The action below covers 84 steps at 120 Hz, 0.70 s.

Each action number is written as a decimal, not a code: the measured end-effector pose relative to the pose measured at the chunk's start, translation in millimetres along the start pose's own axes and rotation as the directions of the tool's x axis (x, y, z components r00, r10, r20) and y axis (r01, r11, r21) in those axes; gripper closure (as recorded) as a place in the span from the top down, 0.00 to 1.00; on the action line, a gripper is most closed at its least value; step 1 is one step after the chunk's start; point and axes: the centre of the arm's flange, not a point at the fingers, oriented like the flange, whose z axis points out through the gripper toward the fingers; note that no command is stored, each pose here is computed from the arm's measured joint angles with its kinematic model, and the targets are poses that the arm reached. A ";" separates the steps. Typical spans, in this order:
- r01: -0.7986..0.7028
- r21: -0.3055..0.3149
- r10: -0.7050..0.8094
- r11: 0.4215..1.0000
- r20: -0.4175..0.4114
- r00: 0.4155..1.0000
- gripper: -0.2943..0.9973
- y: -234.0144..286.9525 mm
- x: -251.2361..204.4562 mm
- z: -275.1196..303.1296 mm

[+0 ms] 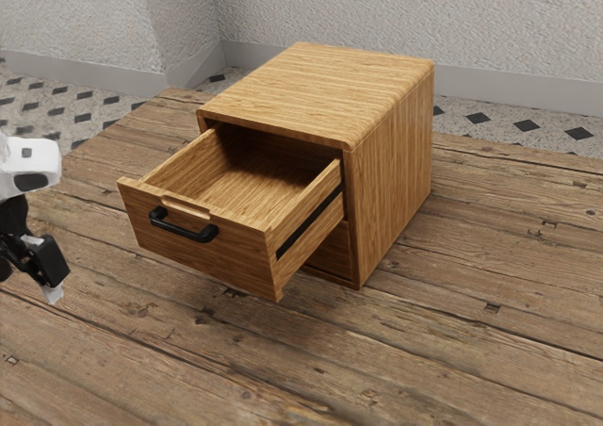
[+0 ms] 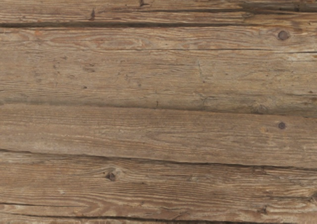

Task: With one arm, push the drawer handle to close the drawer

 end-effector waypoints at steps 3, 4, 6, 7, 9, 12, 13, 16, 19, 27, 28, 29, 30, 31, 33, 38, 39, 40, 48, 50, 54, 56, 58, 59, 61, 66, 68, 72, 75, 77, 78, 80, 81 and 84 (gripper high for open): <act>-0.009 0.007 0.009 1.000 -0.003 1.000 0.69 4.6 0.8 9.0; -0.012 0.008 0.012 1.000 -0.004 1.000 0.67 5.8 1.6 11.4; -0.015 0.011 0.015 1.000 -0.007 1.000 0.64 7.8 3.5 15.4; -0.016 0.012 0.016 1.000 -0.009 1.000 0.62 8.7 4.6 17.1; -0.017 0.013 0.017 1.000 -0.013 1.000 0.59 10.1 7.0 20.0; -0.018 0.016 0.018 1.000 -0.006 1.000 0.53 11.6 14.9 26.6; -0.018 0.016 0.018 1.000 -0.003 1.000 0.52 12.0 17.8 28.8; -0.017 0.018 0.017 1.000 0.006 1.000 0.47 12.8 27.3 35.2; -0.018 0.019 0.017 1.000 0.018 1.000 0.43 13.8 40.1 40.2; -0.023 0.020 0.022 1.000 0.028 0.999 0.34 17.8 74.8 44.7; -0.024 0.020 0.023 1.000 0.027 0.999 0.33 18.2 78.4 44.3; -0.024 0.021 0.024 0.999 0.025 0.999 0.32 18.5 81.7 43.9; -0.024 0.022 0.024 0.999 0.022 0.999 0.32 18.7 84.7 43.4; -0.024 0.022 0.024 0.999 0.019 1.000 0.31 18.9 87.3 42.8; -0.024 0.023 0.024 0.999 0.012 1.000 0.30 19.2 91.8 41.6; -0.025 0.027 0.025 0.999 -0.002 1.000 0.27 20.0 102.1 39.4; -0.025 0.028 0.025 0.999 -0.005 1.000 0.26 20.1 103.6 38.9; -0.025 0.029 0.025 0.999 -0.008 1.000 0.26 20.2 104.9 38.5; -0.025 0.034 0.027 0.999 -0.041 0.999 0.23 21.9 112.3 29.8; -0.027 0.036 0.029 0.999 -0.051 0.998 0.22 23.3 113.7 26.3; -0.028 0.039 0.031 0.999 -0.069 0.997 0.21 25.3 115.8 20.3; -0.028 0.040 0.031 0.999 -0.076 0.997 0.21 26.0 116.7 18.0; -0.028 0.040 0.032 0.999 -0.082 0.996 0.20 26.6 118.1 15.9; -0.028 0.040 0.032 0.999 -0.083 0.996 0.20 26.9 119.1 15.1; -0.029 0.040 0.032 0.999 -0.086 0.996 0.20 27.5 121.2 14.2; -0.030 0.040 0.033 0.999 -0.087 0.996 0.19 29.1 126.8 13.5; -0.030 0.040 0.034 0.999 -0.086 0.996 0.19 29.8 129.0 13.8; -0.031 0.039 0.034 0.999 -0.083 0.996 0.18 31.1 133.9 14.4; -0.032 0.039 0.035 0.999 -0.081 0.996 0.18 32.4 137.7 15.3; -0.033 0.039 0.036 0.999 -0.080 0.996 0.18 33.4 139.9 15.7; -0.034 0.039 0.037 0.999 -0.079 0.996 0.18 33.8 140.9 15.8; -0.034 0.039 0.037 0.999 -0.079 0.996 0.18 34.4 142.5 16.1; -0.034 0.039 0.037 0.999 -0.078 0.996 0.18 34.7 143.3 16.3; -0.034 0.038 0.037 0.999 -0.076 0.996 0.17 35.5 146.1 17.7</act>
